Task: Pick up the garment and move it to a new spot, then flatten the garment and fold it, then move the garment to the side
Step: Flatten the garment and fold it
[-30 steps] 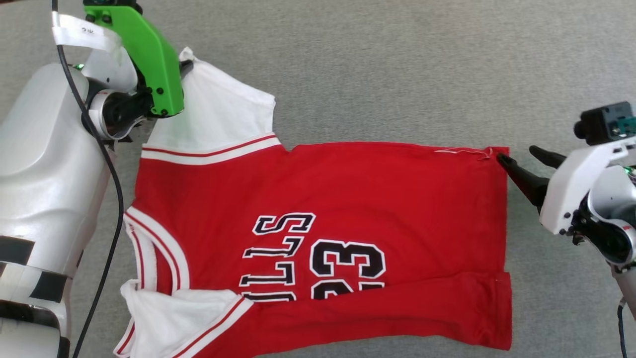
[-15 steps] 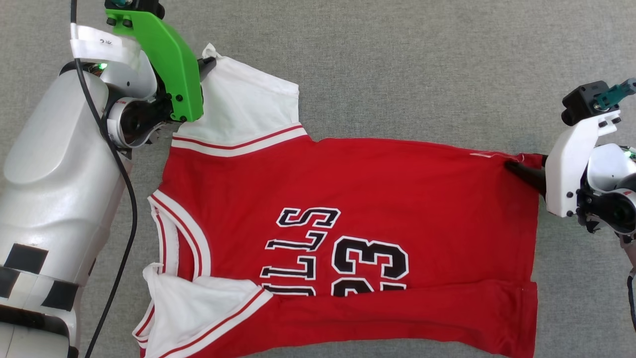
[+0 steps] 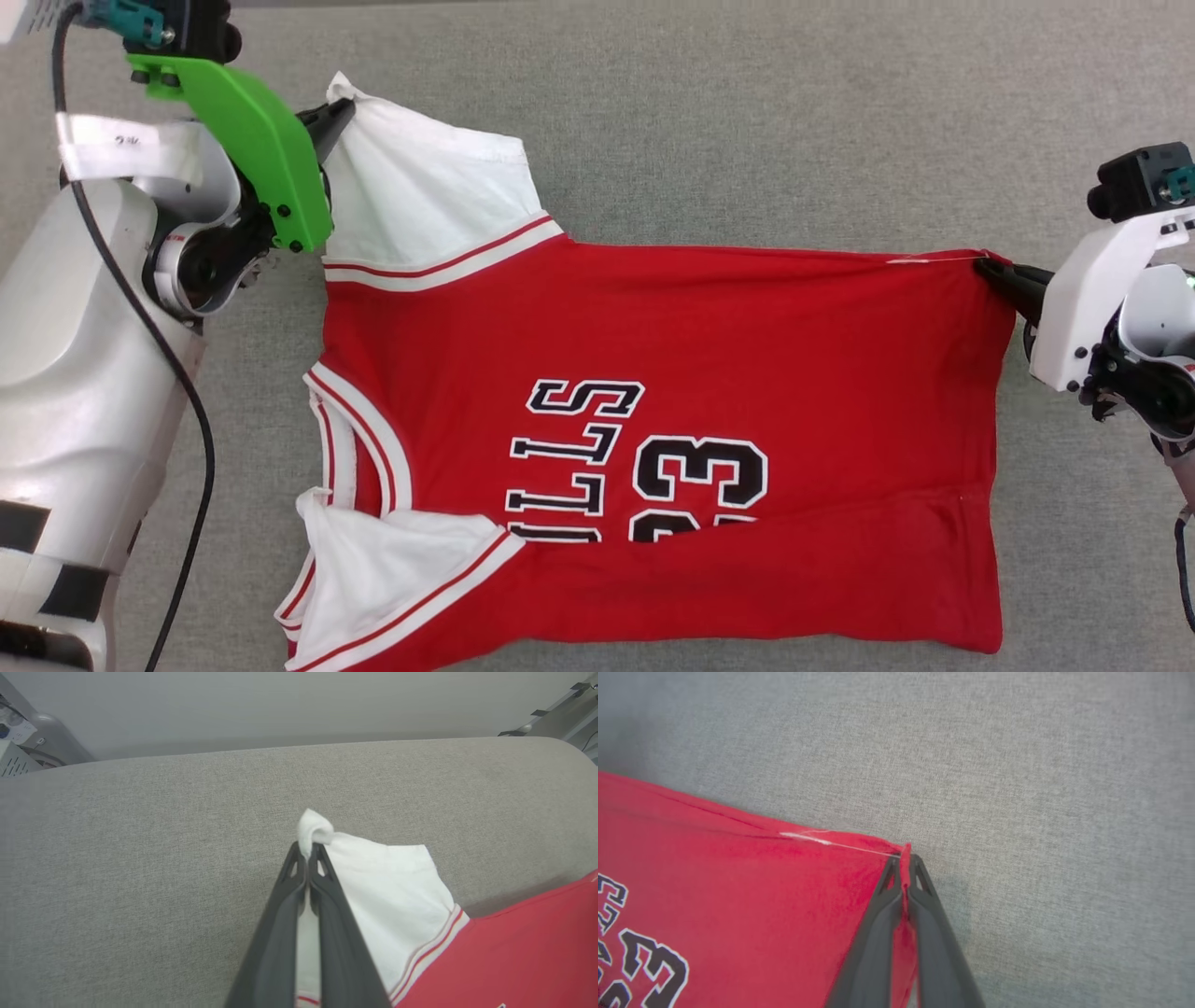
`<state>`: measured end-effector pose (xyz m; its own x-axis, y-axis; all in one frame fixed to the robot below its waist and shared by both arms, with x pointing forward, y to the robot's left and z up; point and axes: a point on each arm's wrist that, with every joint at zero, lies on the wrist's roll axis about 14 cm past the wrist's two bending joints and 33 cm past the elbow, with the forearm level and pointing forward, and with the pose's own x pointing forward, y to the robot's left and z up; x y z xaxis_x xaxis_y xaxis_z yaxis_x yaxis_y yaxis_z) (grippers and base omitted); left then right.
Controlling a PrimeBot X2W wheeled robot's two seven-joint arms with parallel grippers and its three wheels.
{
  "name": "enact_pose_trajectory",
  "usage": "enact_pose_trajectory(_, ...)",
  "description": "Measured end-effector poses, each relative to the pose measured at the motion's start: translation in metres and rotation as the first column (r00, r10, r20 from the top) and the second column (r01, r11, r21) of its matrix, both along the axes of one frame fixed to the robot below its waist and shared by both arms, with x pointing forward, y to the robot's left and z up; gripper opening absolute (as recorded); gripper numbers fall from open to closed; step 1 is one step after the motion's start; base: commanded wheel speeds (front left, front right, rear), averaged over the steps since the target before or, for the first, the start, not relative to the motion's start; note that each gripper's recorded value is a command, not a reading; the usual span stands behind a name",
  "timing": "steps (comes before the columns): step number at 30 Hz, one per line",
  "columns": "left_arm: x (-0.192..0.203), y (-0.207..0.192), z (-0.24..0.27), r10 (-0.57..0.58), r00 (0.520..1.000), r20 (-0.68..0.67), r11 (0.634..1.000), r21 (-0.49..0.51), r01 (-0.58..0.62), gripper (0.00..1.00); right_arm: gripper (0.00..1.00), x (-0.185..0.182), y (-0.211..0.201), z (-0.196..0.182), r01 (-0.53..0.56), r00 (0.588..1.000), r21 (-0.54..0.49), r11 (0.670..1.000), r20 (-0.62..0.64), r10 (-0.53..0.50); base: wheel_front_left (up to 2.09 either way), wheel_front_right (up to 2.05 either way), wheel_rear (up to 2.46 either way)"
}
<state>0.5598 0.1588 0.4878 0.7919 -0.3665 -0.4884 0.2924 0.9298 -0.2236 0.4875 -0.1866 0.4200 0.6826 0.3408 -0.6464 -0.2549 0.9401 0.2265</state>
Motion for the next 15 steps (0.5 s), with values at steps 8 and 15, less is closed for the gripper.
enact_pose_trajectory(8, -0.036, 0.024, 0.008, 0.083, 0.994, 0.069, 0.995, -0.065, -0.078, 0.00, 0.00, -0.023, 0.000, 0.009, 0.019, 0.997, 0.025, 1.000, 0.069, -0.020, 0.00, 0.00, 0.00)
enact_pose_trajectory(15, -0.101, 0.043, -0.017, 0.197, 0.980, 0.021, 0.967, -0.166, -0.191, 0.00, 0.00, -0.066, 0.010, -0.002, 0.014, 0.997, 0.058, 0.998, 0.079, -0.019, 0.00, 0.00, 0.00)
